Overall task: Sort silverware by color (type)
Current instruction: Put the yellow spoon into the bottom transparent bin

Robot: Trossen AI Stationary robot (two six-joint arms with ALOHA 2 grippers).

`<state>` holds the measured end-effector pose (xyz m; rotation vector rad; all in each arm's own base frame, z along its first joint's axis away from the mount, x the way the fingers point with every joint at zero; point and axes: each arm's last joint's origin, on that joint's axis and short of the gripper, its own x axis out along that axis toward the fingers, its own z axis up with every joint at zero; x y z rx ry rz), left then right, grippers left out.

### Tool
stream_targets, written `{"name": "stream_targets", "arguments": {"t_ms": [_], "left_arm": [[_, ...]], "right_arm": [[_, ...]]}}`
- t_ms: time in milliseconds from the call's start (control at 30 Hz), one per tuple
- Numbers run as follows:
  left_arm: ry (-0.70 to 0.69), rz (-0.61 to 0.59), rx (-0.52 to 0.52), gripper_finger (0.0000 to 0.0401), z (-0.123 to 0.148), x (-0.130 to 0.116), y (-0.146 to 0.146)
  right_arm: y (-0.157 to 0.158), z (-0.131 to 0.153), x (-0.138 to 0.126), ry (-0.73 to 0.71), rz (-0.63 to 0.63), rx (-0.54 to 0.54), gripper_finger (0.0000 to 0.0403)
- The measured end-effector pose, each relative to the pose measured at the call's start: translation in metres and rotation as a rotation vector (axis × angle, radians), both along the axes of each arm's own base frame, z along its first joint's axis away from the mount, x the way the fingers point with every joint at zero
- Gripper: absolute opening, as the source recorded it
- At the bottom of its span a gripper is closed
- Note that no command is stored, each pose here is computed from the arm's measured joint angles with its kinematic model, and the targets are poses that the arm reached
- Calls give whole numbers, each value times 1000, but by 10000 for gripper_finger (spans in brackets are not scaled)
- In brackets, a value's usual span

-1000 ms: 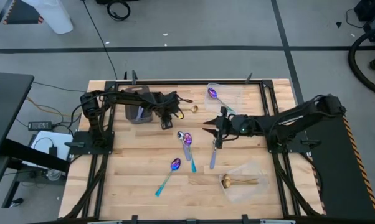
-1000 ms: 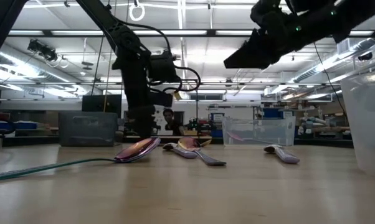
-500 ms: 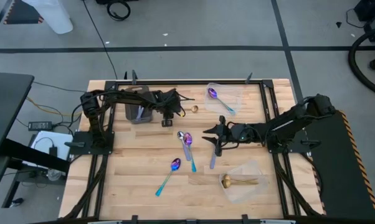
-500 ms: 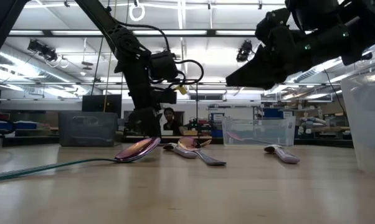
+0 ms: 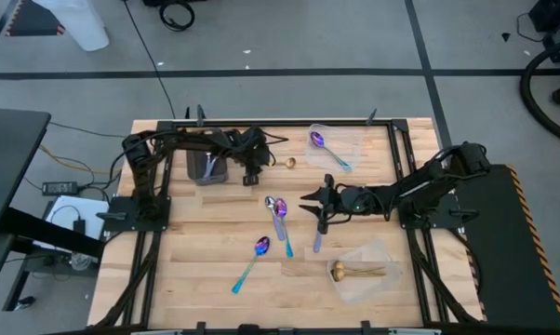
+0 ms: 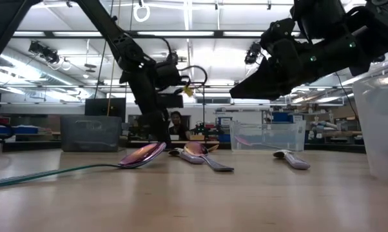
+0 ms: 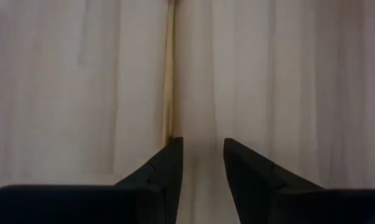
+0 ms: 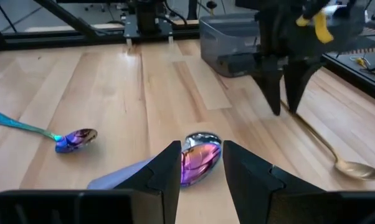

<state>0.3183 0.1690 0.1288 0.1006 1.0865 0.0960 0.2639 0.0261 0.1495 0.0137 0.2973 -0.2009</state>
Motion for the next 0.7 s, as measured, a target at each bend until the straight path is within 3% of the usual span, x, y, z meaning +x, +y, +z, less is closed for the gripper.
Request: {"name": "stream_targets", "arguments": {"t_ms": [400,700], "left_arm": [[49,24,-57,109,-12,-4,4],[88,24,-72,14,-14,-4,-3]], "right_arm": [[0,-2,0,20,9,-14,129],[0,-1,0,18,8,-9,129]]}}
